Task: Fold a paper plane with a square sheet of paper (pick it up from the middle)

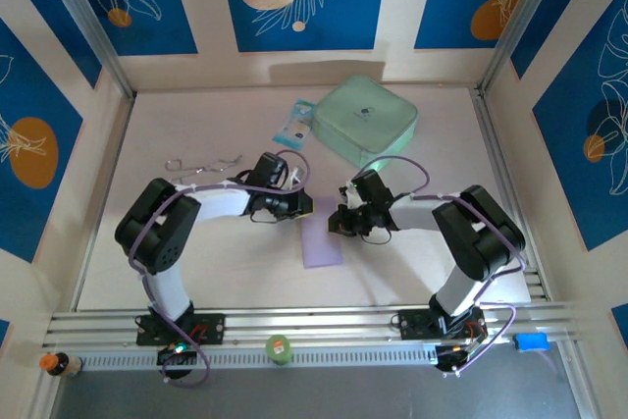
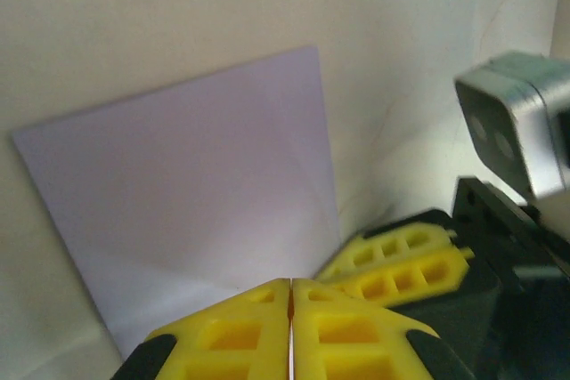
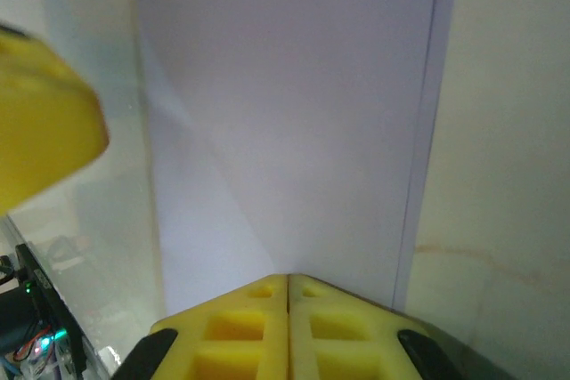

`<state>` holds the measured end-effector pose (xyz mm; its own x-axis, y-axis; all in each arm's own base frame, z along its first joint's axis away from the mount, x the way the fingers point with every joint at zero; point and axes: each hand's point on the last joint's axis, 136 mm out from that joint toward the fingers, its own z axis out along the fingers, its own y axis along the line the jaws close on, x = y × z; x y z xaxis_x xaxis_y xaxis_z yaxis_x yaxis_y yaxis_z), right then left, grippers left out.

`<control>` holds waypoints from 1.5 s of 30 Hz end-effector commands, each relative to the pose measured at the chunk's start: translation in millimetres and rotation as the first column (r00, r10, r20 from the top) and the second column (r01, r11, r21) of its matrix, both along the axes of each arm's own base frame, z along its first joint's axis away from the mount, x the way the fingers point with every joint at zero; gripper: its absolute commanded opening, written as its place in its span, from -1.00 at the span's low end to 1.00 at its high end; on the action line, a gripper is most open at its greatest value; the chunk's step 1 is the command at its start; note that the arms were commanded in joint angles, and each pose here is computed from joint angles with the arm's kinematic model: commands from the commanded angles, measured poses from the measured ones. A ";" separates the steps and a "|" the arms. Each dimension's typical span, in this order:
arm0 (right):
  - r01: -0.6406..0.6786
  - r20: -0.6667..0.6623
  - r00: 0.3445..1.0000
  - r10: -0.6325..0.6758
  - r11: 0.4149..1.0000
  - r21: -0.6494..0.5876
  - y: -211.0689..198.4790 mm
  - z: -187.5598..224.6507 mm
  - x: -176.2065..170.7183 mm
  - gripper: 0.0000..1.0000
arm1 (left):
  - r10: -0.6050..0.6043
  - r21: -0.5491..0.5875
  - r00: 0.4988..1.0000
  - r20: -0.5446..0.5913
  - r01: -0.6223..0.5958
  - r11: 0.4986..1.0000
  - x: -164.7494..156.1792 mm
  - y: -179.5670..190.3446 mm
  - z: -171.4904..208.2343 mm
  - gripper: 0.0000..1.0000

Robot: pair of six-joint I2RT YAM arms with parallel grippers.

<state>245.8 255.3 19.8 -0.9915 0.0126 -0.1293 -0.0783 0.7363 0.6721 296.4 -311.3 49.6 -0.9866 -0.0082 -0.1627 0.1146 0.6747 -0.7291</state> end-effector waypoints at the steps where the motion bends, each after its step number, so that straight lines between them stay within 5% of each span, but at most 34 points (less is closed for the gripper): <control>1: 0.016 -0.009 1.000 -0.016 1.000 0.023 -0.3 24.9 -5.6 -0.73 | -0.010 -0.001 1.000 -0.018 0.010 1.000 7.0 -0.9 -7.5 -0.80; 15: 0.118 -0.150 0.983 -0.103 0.988 0.096 -15.1 49.7 -53.2 -0.10 | 0.022 0.004 0.999 -0.039 -0.022 1.000 23.4 4.7 -22.6 -0.80; 29: 0.137 -0.268 0.951 -0.153 0.987 -0.080 -31.3 6.3 -89.6 -0.02 | 0.059 0.022 0.991 -0.117 -0.057 0.998 5.1 17.0 -53.7 -0.81; 45: 0.103 -0.233 0.969 -0.083 0.992 0.078 -4.7 18.2 -74.4 -0.11 | 0.049 0.013 0.990 -0.133 -0.048 0.999 3.3 15.0 -53.8 -0.81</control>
<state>170.3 243.0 30.4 -0.9851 0.1316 0.1106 0.1715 0.7064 0.6867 315.1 -306.7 22.1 -0.9919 -0.0565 -0.1140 0.0504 0.6484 -0.7596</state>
